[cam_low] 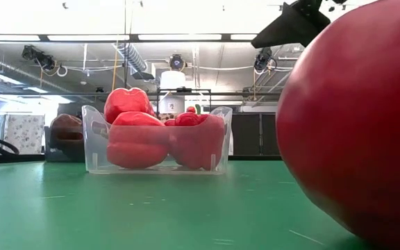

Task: Sort produce into baskets
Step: Put the red tomato into the bottom black bin

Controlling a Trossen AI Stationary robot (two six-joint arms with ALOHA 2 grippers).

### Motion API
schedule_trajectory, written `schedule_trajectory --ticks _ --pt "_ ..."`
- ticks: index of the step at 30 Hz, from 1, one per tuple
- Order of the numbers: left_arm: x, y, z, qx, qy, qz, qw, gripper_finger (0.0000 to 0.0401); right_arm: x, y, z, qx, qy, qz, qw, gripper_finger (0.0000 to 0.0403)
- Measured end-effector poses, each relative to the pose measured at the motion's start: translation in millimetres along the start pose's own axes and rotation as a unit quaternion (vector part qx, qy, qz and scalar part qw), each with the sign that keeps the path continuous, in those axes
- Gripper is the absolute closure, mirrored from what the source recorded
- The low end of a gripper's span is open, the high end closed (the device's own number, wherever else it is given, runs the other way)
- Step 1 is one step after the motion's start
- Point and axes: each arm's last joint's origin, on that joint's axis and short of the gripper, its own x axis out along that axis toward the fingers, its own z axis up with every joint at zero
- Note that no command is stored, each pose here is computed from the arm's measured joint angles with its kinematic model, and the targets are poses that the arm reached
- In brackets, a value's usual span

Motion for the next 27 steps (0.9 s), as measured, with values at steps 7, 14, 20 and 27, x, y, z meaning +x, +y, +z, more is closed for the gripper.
schedule_trajectory --ticks 7,14,20,27 --pt "26 6 -24 -0.038 0.052 0.014 0.998 0.0068 -4 6 -7 0.019 0.019 0.018 0.999 0.0046" --pt "49 5 -31 -0.067 0.116 -0.033 0.990 0.0038 -5 7 -12 0.030 0.047 0.021 0.998 0.0046" --pt "49 11 -35 -0.075 0.138 0.001 0.987 0.0022 -8 5 -24 0.067 0.147 0.050 0.986 0.0046" --pt "24 9 -24 -0.068 0.011 0.040 0.997 0.0021 -13 -2 -36 0.112 0.203 -0.008 0.973 0.0046"
